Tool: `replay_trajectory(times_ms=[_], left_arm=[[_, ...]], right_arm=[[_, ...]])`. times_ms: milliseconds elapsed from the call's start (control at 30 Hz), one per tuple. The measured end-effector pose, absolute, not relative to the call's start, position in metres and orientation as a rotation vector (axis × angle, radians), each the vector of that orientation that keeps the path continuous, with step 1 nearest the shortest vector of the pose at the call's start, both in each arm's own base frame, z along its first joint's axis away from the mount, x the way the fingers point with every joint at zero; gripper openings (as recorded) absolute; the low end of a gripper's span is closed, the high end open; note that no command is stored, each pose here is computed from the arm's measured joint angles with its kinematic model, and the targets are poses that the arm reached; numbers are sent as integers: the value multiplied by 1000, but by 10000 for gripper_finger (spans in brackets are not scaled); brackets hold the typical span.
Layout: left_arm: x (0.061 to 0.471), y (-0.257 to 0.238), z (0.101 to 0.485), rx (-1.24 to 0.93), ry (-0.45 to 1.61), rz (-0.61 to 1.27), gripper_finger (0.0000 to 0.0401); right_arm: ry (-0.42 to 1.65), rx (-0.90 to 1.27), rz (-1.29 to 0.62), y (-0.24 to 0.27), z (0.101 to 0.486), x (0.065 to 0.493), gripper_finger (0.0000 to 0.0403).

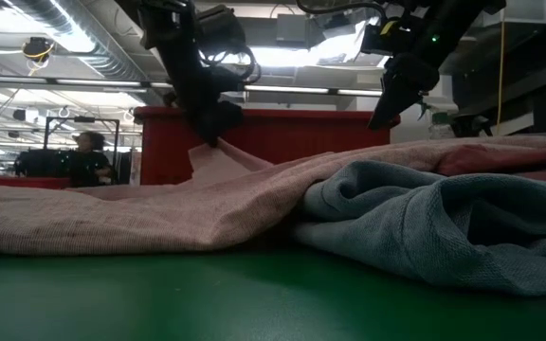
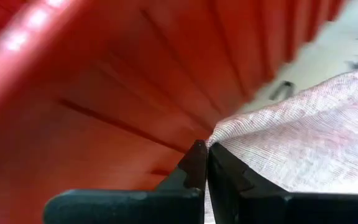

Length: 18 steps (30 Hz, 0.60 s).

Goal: Fold Laundry from Bin
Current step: Fold the pink shirt from the red laundry basket

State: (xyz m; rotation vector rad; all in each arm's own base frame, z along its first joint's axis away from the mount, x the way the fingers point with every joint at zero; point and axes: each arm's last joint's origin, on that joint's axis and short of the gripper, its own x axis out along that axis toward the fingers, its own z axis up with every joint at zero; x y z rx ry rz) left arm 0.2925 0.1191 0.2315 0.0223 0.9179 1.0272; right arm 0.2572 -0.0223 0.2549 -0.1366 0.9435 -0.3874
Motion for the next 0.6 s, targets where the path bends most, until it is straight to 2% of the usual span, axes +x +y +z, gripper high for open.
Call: replay_trajectory(times_ms=[167, 600], left_arm=[[292, 121, 234, 108, 921, 1079, 2], [293, 120, 233, 87, 928, 1035, 19]], right_arm=[[937, -136, -388, -22, 255, 258, 191], [932, -175, -471, -25, 256, 257, 191]])
